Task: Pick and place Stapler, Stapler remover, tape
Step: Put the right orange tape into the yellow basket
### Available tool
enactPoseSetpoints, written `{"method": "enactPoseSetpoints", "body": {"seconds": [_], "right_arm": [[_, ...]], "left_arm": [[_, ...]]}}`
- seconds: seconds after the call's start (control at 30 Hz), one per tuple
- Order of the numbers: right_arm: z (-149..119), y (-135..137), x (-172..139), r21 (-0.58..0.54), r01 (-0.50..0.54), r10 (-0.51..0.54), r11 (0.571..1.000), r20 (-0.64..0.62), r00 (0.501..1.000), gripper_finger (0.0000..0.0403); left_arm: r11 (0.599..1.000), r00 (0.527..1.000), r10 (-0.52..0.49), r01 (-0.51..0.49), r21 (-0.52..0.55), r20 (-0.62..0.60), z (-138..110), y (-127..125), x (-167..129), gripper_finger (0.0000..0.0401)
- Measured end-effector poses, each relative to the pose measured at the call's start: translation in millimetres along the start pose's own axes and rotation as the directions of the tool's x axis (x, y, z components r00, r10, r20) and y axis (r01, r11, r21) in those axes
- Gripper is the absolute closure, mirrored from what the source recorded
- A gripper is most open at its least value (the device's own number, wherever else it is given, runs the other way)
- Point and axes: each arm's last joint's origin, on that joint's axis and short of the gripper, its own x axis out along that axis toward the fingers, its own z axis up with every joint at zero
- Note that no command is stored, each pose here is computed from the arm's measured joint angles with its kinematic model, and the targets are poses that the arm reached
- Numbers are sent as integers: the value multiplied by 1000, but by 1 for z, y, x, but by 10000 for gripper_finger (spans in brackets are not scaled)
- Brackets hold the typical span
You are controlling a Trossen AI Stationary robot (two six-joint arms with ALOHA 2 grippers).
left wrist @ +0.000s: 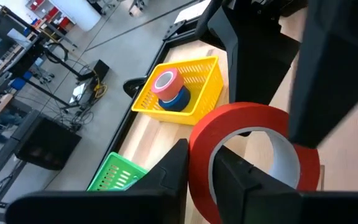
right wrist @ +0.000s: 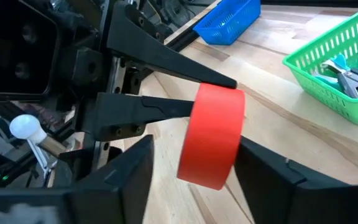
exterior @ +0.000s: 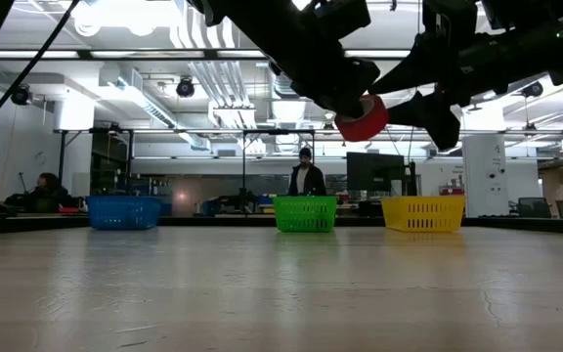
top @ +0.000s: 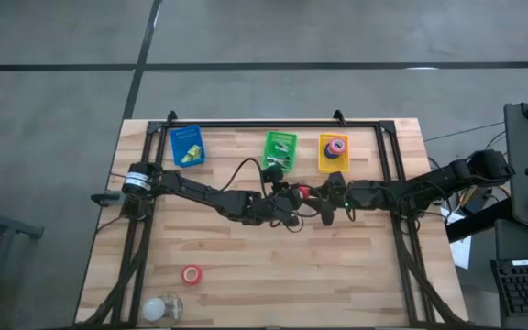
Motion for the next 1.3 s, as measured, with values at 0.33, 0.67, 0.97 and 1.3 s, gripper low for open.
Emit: {"method": "enactPoseSetpoints", "body": {"seconds": [0.33, 0.67, 0.97, 1.3], "right_arm": [[-1, -10, 0, -12, 31, -31, 999, 3, 1000, 299], [3, -21, -1, -19, 91, -90, 996, 5, 996, 284], [13, -40, -13, -57, 321, -323, 945, -30, 946, 296], [25, -59, -40, -71, 612, -613, 788, 11, 790, 290]], "left_arm": [[1000, 1000, -2, 2, -13, 14, 2, -1, -1, 303], [1000, 1000, -16, 16, -5, 26, 4, -5, -8, 249], [996, 996, -78, 76, -48, -46, 2, -11, -37, 236], [988, 958, -150, 141, -57, -244, -23, -26, -65, 236]]}}
